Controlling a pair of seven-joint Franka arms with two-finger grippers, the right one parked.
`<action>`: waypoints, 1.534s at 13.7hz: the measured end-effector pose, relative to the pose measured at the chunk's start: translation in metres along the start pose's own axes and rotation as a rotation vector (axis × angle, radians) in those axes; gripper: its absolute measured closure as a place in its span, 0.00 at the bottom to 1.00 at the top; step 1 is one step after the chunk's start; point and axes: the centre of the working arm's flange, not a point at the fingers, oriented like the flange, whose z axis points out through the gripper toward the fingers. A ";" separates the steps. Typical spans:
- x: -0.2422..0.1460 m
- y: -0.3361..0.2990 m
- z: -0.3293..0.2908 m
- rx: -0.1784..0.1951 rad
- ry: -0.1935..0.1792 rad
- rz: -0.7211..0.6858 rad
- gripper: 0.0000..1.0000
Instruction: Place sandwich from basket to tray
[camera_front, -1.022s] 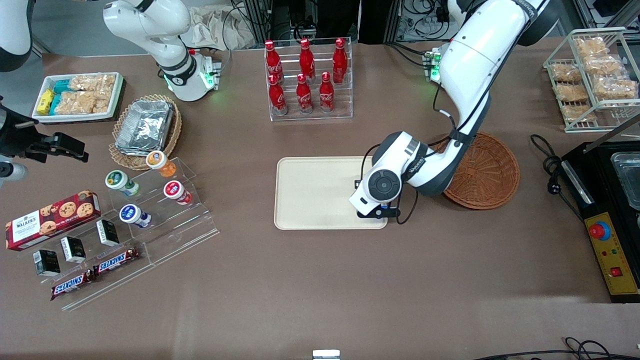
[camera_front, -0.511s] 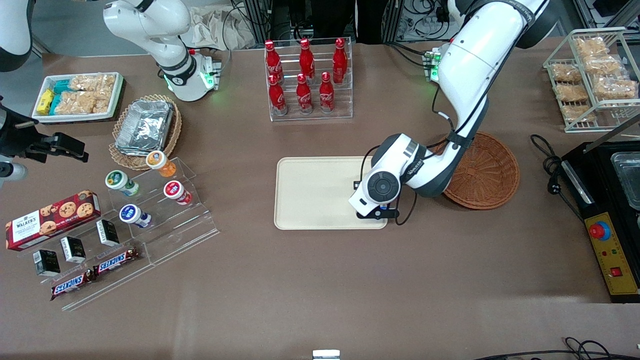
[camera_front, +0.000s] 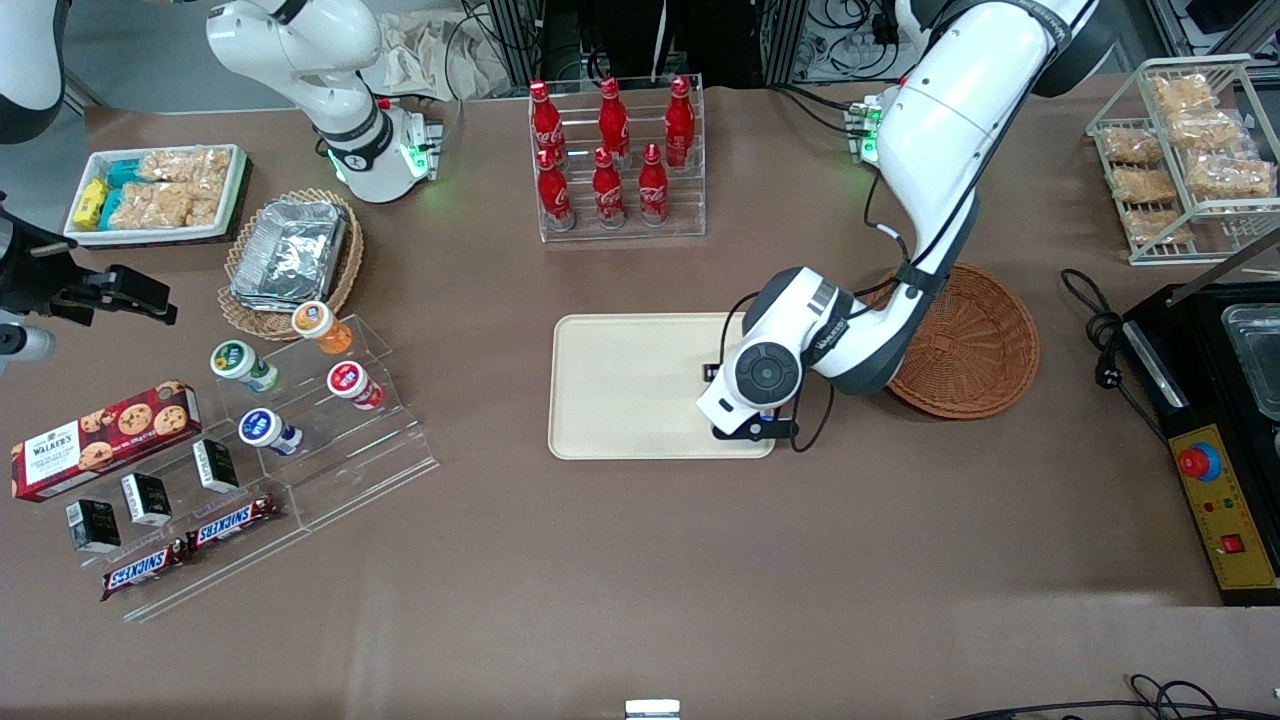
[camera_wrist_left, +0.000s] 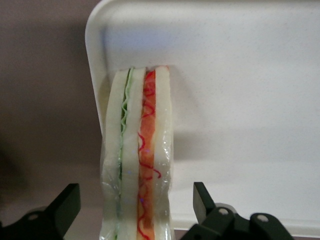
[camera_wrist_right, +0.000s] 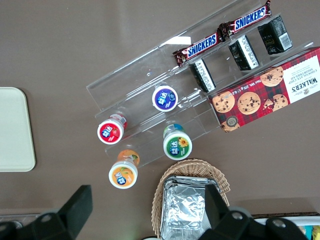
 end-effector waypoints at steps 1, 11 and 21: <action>-0.001 0.000 -0.008 0.001 0.004 -0.003 0.00; -0.015 -0.088 -0.152 -0.013 0.111 -0.090 0.00; -0.023 -0.152 -0.206 0.022 0.169 -0.114 0.00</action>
